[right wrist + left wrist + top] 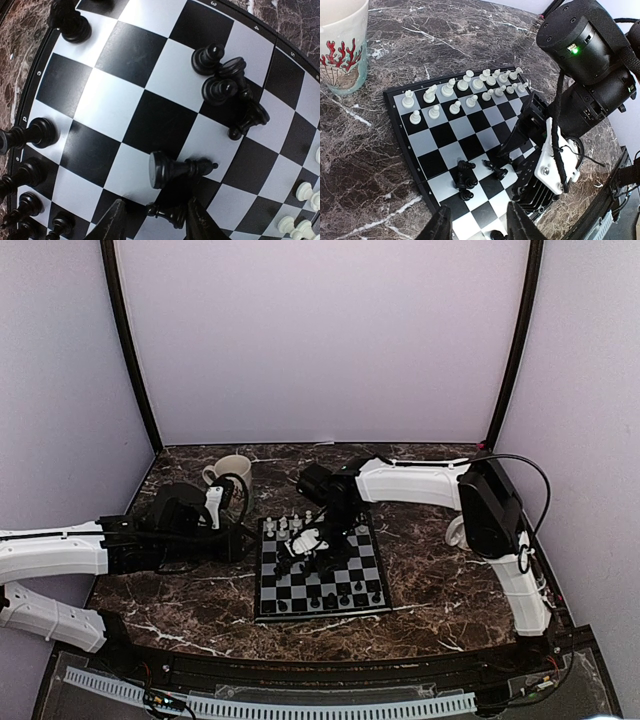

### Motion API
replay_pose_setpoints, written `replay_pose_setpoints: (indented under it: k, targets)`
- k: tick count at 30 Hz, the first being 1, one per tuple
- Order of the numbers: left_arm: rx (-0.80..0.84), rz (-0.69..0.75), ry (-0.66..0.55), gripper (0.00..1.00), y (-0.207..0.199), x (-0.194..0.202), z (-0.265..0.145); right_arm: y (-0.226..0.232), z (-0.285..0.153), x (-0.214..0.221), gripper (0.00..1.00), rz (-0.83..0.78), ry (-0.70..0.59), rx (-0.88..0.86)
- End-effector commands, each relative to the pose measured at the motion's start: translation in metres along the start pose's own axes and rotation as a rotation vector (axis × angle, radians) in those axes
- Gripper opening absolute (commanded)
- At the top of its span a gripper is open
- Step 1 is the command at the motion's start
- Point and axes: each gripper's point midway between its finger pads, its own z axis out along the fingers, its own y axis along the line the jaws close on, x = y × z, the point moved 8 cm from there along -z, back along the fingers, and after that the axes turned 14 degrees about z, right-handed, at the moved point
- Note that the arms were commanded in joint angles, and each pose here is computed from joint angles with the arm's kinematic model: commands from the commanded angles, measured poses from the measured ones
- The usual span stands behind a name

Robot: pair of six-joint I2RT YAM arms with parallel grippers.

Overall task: Set up the chess pieces on the board
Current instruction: Move the pawn on the chessboard.

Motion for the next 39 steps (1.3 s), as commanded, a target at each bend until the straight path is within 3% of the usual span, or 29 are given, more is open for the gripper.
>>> replay_pose_setpoints:
  k: [1, 13, 21, 39]
  targets:
    - [0.016, -0.009, -0.009, 0.39, 0.000, 0.000, 0.004, 0.009, 0.002, 0.019, 0.40, 0.035, 0.075, -0.025]
    - [0.036, -0.013, 0.002, 0.39, -0.003, 0.001, 0.010, 0.015, 0.002, 0.029, 0.38, 0.074, 0.075, -0.026]
    - [0.040, -0.016, 0.004, 0.39, -0.003, 0.001, 0.010, 0.017, -0.006, 0.029, 0.30, 0.092, 0.071, -0.003]
    - [0.056, -0.018, 0.005, 0.39, -0.005, 0.003, 0.013, 0.021, -0.001, 0.033, 0.23, 0.151, 0.034, 0.019]
